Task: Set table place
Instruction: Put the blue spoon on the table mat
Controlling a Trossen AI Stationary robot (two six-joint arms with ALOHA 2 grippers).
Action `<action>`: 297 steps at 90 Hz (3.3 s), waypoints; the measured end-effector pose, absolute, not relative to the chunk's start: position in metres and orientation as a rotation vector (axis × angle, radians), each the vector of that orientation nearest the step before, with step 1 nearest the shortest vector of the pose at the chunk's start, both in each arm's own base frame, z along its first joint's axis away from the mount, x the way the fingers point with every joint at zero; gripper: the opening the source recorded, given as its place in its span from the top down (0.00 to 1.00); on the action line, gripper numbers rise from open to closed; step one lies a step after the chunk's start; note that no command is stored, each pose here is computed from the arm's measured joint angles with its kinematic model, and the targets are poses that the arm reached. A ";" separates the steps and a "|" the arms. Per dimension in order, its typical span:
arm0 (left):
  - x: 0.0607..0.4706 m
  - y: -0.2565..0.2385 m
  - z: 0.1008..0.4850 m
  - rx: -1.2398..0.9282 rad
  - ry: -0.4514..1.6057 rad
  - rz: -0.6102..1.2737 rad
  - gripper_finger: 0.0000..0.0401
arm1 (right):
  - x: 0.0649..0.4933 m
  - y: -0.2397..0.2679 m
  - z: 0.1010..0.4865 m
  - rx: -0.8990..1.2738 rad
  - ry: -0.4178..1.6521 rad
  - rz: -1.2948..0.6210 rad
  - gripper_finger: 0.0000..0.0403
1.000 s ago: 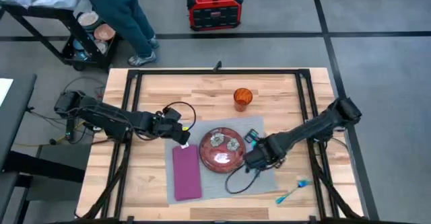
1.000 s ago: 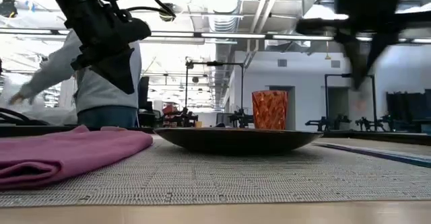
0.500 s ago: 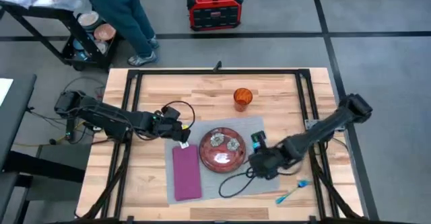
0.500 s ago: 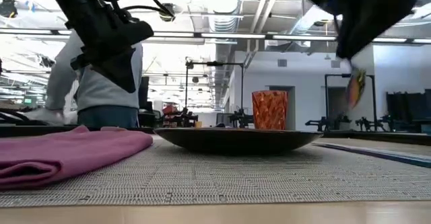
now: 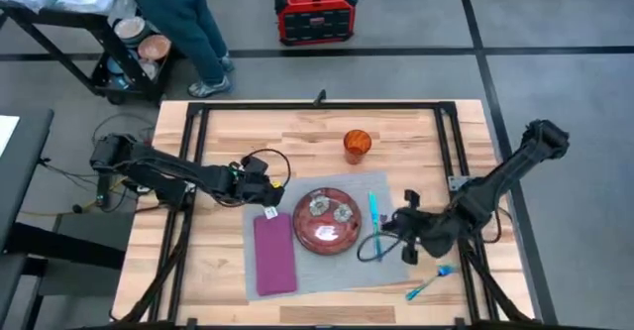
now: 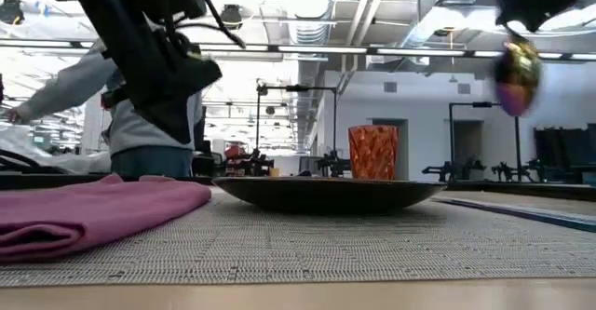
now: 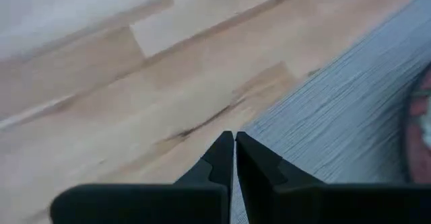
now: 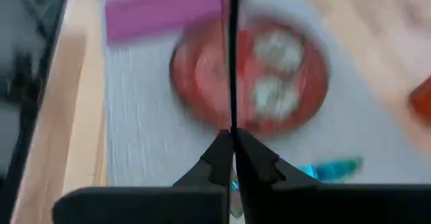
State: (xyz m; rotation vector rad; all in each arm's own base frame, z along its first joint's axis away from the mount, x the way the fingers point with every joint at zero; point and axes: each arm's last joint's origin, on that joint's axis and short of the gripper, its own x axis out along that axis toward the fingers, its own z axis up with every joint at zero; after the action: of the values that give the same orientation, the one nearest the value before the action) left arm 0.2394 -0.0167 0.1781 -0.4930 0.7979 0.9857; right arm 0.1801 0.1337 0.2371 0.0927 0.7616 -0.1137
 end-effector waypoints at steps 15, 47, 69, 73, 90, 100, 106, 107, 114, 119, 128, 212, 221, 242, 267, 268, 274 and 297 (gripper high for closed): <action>0.247 -0.023 0.163 -0.539 0.897 0.930 1.00 | 0.173 0.141 0.201 -0.157 0.998 -0.155 1.00; 0.240 -0.026 0.165 -0.579 0.930 0.938 1.00 | 0.174 0.160 0.139 -1.384 1.256 0.011 1.00; 0.240 -0.026 0.165 -0.592 0.904 0.973 1.00 | 0.183 0.161 0.140 -1.516 1.160 0.004 1.00; 0.240 -0.026 0.165 -0.592 0.899 0.978 1.00 | 0.185 0.160 0.145 -1.465 1.135 -0.017 1.00; 0.240 -0.026 0.165 -0.590 0.896 0.980 1.00 | 0.183 0.155 0.157 -1.212 1.137 -0.038 1.00; 0.240 -0.026 0.165 -0.590 0.897 0.981 1.00 | 0.174 0.163 0.156 -1.199 1.104 0.021 1.00; 0.240 -0.026 0.165 -0.589 0.896 0.982 1.00 | 0.171 0.167 0.152 -1.241 1.085 0.075 1.00; 0.240 -0.026 0.165 -0.588 0.895 0.982 1.00 | 0.170 0.168 0.151 -1.250 1.081 0.083 1.00; 0.240 -0.025 0.165 -0.584 0.891 0.986 1.00 | 0.166 0.167 0.140 -1.333 1.080 0.157 1.00; 0.240 -0.025 0.165 -0.586 0.886 0.991 1.00 | 0.162 0.164 0.132 -1.388 1.093 0.204 1.00; 0.240 -0.025 0.165 -0.598 0.877 1.001 1.00 | 0.158 0.159 0.125 -1.346 1.079 0.223 1.00; 0.240 -0.024 0.166 -0.659 0.792 1.077 1.00 | 0.160 0.139 0.115 -1.137 0.921 0.081 1.00; 0.240 -0.024 0.166 -0.660 0.792 1.077 1.00 | 0.161 0.140 0.116 -1.045 0.910 0.051 1.00; 0.240 -0.023 0.166 -0.654 0.796 1.074 1.00 | 0.161 0.141 0.113 -0.780 0.993 0.088 0.96; 0.240 -0.023 0.166 -0.635 0.807 1.063 1.00 | 0.160 0.137 0.111 -0.637 1.060 0.059 0.82; 0.240 -0.023 0.166 -0.635 0.807 1.063 1.00 | 0.160 0.137 0.111 -0.625 1.062 0.054 0.82; 0.240 -0.023 0.166 -0.635 0.807 1.063 1.00 | 0.160 0.137 0.111 -0.549 1.069 0.017 0.78; 0.242 -0.024 0.166 -0.652 0.807 1.038 1.00 | 0.160 0.137 0.115 -0.159 1.076 -0.207 0.66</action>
State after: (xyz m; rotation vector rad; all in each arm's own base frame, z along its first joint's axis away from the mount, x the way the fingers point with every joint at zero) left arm 0.2421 -0.0242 0.1659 -0.6522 0.8072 1.0376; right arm 0.1605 0.1372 0.1146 -0.1586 1.0763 -0.2066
